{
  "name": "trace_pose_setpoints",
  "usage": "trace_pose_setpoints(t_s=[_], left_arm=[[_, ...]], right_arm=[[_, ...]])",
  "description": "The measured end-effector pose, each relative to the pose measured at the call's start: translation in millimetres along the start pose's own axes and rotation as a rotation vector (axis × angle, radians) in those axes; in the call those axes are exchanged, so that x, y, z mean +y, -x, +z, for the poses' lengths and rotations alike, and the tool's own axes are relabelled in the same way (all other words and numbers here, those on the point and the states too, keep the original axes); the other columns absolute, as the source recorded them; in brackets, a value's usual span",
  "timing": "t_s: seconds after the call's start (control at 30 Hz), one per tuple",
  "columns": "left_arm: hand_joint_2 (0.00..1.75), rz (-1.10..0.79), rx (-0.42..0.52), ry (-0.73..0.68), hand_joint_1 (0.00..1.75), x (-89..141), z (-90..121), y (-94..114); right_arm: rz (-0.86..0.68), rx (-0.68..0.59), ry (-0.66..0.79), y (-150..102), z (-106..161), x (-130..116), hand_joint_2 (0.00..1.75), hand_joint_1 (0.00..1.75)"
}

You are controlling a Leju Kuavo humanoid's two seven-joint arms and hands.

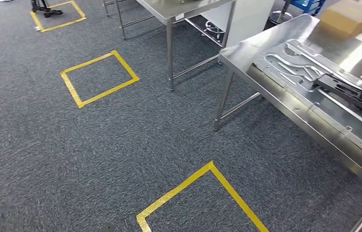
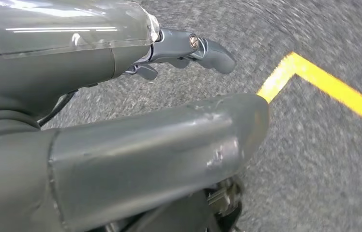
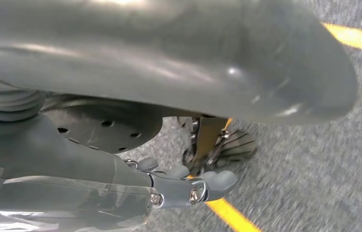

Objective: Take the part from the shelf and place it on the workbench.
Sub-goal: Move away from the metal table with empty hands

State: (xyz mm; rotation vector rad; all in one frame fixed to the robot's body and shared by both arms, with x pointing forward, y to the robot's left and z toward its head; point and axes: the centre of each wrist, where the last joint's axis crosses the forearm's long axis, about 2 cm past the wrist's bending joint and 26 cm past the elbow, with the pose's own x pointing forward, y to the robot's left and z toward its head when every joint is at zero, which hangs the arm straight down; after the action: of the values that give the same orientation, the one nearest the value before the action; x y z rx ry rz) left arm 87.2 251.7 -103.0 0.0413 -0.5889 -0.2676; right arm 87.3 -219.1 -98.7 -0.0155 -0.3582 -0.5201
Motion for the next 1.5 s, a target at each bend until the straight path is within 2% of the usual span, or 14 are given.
trace_pose_setpoints(t_s=[0.27, 0.87, 1.27, 1.5], left_arm=[[0.00, 0.008, -0.005, 0.003, 0.00, -1, 0, -1], [0.00, 0.058, 0.017, -0.019, 0.00, 5, 3, 8], [0.00, 0.055, 0.029, -0.015, 0.00, 7, 2, 7], [0.00, 0.063, 0.035, -0.016, 0.00, 8, 3, 11]], right_arm=[[0.008, 0.007, -0.007, -1, -1, -3, 0.00, 0.00], [0.093, 0.002, -0.053, -3, 2, 14, 0.00, 0.00], [0.133, -0.005, -0.054, -14, 1, 19, 0.00, 0.00], [0.087, -0.031, -0.083, -24, 0, 26, 0.00, 0.00]])
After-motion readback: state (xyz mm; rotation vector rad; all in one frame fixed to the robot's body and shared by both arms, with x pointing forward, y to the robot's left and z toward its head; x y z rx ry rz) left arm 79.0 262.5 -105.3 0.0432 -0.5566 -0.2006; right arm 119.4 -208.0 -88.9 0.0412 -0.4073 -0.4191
